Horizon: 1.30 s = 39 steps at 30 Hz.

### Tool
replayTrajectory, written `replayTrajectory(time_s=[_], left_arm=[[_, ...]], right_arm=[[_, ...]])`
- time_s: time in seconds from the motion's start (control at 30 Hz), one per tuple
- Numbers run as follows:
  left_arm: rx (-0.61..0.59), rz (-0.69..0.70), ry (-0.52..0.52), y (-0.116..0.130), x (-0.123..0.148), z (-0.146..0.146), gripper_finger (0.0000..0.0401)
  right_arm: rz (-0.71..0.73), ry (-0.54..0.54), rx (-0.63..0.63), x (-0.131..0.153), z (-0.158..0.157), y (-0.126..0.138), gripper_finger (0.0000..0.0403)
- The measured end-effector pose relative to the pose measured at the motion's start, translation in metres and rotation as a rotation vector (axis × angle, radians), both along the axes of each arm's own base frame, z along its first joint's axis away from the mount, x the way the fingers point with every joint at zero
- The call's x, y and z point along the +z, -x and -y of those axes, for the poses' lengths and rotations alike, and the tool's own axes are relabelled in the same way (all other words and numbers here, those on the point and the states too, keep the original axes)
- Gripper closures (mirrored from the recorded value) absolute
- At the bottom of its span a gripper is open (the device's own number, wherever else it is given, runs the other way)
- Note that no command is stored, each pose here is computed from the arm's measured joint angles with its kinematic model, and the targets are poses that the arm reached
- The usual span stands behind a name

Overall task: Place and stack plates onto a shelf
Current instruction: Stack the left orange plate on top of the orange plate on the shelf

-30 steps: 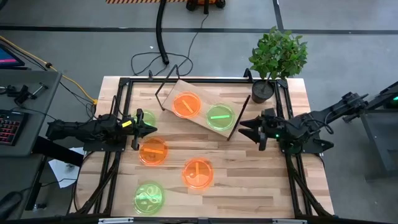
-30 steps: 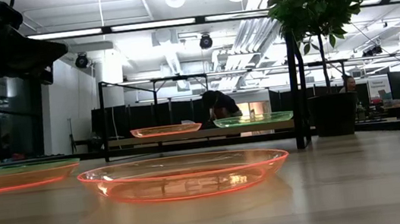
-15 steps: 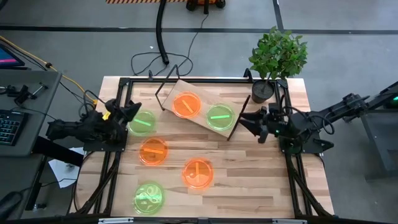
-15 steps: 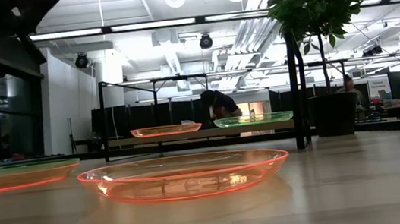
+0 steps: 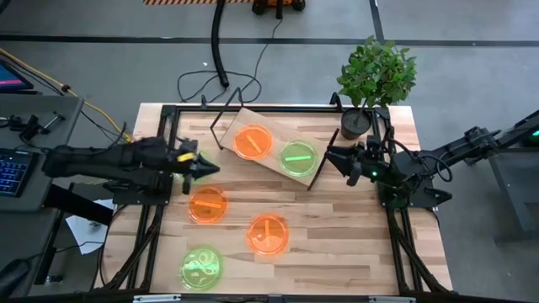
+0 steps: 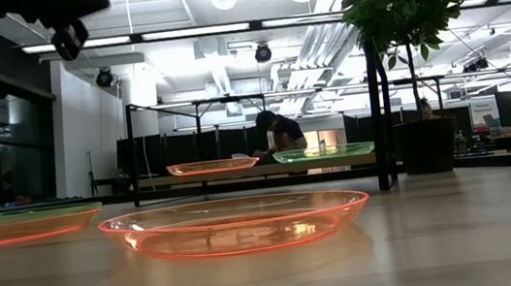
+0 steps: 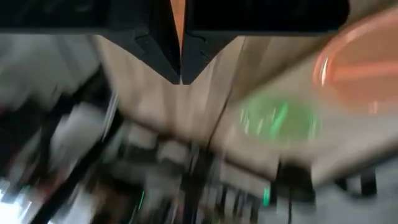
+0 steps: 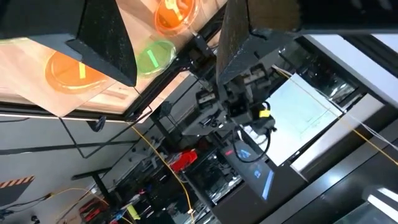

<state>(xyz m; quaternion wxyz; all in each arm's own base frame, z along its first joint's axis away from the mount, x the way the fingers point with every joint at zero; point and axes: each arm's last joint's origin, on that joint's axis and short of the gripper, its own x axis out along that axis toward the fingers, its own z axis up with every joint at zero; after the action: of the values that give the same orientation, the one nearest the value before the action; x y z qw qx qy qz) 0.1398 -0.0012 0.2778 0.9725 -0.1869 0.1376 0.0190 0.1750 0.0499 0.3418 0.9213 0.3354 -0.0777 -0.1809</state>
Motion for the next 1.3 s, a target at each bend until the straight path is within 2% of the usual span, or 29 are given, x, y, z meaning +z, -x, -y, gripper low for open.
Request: replayTrajectory(time_s=[0.17, 0.33, 0.53, 0.77, 0.93, 1.3], left_arm=[[-0.134, -0.335, -0.034, -0.031, -0.007, -0.006, 0.0368], [-0.301, -0.534, -0.057, -0.061, -0.023, -0.017, 0.0324], [-0.472, -0.745, -0.209, -0.087, -0.057, -0.028, 0.0263], [-0.715, -0.868, -0.370, -0.103, -0.095, -0.023, 0.0226], [-0.768, -0.924, -0.494, -0.110, -0.110, -0.019, 0.0225], [-0.864, -1.027, -0.477, -0.115, -0.138, -0.018, 0.0225]], right_arm=[[-0.029, 0.019, 0.012, -0.002, 0.000, 0.000, 0.0199], [-0.070, 0.035, 0.031, -0.006, -0.001, 0.000, 0.0199], [-0.083, 0.039, 0.103, -0.008, -0.003, -0.001, 0.0199], [-0.101, 0.045, 0.113, -0.010, -0.003, -0.001, 0.0199], [-0.127, 0.054, 0.114, -0.012, -0.003, -0.001, 0.0199], [-0.138, 0.058, 0.114, -0.013, -0.003, -0.001, 0.0199]])
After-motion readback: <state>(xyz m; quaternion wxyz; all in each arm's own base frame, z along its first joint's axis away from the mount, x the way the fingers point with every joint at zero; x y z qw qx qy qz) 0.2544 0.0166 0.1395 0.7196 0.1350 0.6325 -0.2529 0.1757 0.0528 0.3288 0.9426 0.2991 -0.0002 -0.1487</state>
